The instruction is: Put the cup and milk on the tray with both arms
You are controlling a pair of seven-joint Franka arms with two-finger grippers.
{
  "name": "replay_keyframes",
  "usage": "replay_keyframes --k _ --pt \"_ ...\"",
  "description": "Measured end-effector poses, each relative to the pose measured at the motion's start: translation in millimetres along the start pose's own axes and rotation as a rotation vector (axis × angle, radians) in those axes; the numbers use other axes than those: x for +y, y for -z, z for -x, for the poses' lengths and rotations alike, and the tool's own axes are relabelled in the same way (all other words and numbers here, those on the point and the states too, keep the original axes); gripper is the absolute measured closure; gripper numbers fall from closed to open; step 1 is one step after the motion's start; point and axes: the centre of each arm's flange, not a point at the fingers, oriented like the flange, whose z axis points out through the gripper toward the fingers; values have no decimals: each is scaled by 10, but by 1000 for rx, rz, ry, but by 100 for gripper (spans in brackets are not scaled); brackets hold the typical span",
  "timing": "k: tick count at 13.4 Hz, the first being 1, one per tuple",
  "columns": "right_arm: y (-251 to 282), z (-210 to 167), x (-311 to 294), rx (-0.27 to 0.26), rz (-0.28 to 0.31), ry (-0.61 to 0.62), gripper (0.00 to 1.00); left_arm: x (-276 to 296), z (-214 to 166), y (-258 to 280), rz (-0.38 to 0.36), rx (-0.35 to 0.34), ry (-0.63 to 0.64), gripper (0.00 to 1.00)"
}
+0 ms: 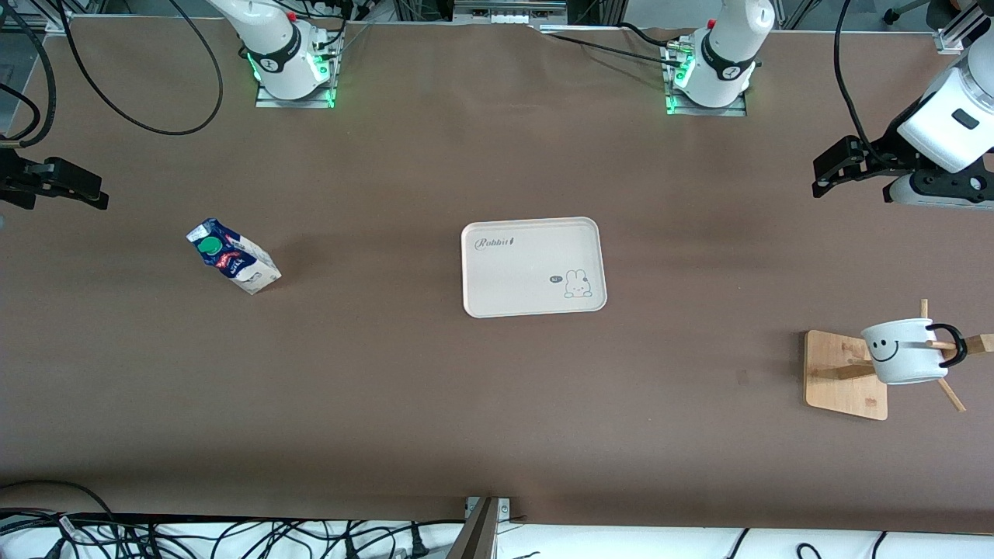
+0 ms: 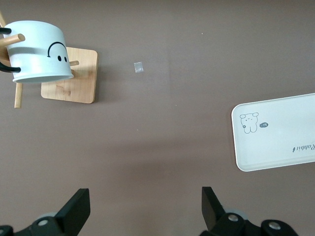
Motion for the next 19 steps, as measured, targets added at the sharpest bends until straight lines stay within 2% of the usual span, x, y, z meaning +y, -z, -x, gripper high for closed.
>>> replay_keyframes --k 19 --pt "3 -3 -20 2 0 4 0 -26 6 -3 0 -6 5 0"
